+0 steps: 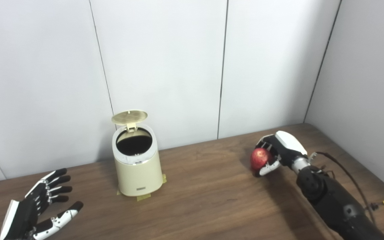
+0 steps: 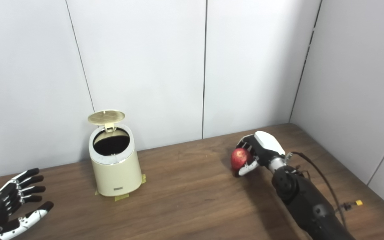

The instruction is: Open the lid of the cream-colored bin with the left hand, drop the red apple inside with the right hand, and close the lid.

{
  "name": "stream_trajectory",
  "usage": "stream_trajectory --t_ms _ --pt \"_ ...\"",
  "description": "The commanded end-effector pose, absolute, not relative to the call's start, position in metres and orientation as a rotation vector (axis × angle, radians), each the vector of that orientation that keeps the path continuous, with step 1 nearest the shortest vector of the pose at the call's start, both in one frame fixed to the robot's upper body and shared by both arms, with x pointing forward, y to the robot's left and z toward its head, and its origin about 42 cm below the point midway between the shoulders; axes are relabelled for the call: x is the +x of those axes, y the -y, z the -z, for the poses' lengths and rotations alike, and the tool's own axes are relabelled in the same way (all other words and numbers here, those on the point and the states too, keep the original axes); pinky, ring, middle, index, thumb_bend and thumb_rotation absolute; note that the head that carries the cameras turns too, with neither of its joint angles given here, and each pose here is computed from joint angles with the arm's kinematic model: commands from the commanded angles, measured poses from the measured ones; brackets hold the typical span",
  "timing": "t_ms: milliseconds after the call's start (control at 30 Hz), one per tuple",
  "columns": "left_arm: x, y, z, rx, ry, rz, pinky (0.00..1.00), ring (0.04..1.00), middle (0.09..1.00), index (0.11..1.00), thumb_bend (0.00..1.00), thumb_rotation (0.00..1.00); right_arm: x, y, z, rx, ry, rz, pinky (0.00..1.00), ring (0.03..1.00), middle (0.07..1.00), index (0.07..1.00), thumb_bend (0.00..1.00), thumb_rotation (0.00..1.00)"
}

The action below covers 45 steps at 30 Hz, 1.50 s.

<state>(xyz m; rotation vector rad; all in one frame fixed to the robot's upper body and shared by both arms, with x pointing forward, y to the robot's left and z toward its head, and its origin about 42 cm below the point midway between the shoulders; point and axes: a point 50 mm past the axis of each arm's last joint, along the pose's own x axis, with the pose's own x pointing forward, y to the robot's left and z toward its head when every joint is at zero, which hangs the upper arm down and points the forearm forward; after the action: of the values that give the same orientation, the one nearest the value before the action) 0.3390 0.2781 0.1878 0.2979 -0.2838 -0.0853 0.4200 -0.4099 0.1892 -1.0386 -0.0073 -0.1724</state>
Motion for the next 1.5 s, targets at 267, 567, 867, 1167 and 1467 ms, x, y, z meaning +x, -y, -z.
stream_trajectory --t_ms 267,567,867,1167,1467 --pt "0.346 -0.274 -0.197 0.283 0.36 0.095 0.66 0.742 0.809 0.847 0.58 0.0 0.433 0.344 -0.311 -0.912 0.313 0.166 0.46 0.493 0.495 0.481 0.53 0.0" --pt "0.347 -0.265 -0.186 0.288 0.363 0.094 0.64 0.734 0.798 0.834 0.65 0.06 0.451 0.292 -0.347 -0.85 0.419 0.076 0.3 0.379 0.452 0.499 0.53 0.0" --pt "0.344 -0.246 -0.181 0.268 0.356 0.084 0.63 0.721 0.79 0.824 0.68 0.11 0.464 0.248 -0.345 -0.73 0.487 -0.019 0.25 0.318 0.44 0.518 0.52 0.0" --pt "0.348 -0.233 -0.181 0.252 0.354 0.082 0.64 0.74 0.794 0.83 0.69 0.13 0.475 0.196 -0.351 -0.681 0.512 -0.122 0.31 0.346 0.42 0.531 0.52 0.0" --pt "0.349 -0.223 -0.183 0.236 0.362 0.075 0.63 0.73 0.784 0.825 0.68 0.11 0.493 0.158 -0.339 -0.682 0.467 -0.168 0.61 0.455 0.436 0.525 0.52 0.0"
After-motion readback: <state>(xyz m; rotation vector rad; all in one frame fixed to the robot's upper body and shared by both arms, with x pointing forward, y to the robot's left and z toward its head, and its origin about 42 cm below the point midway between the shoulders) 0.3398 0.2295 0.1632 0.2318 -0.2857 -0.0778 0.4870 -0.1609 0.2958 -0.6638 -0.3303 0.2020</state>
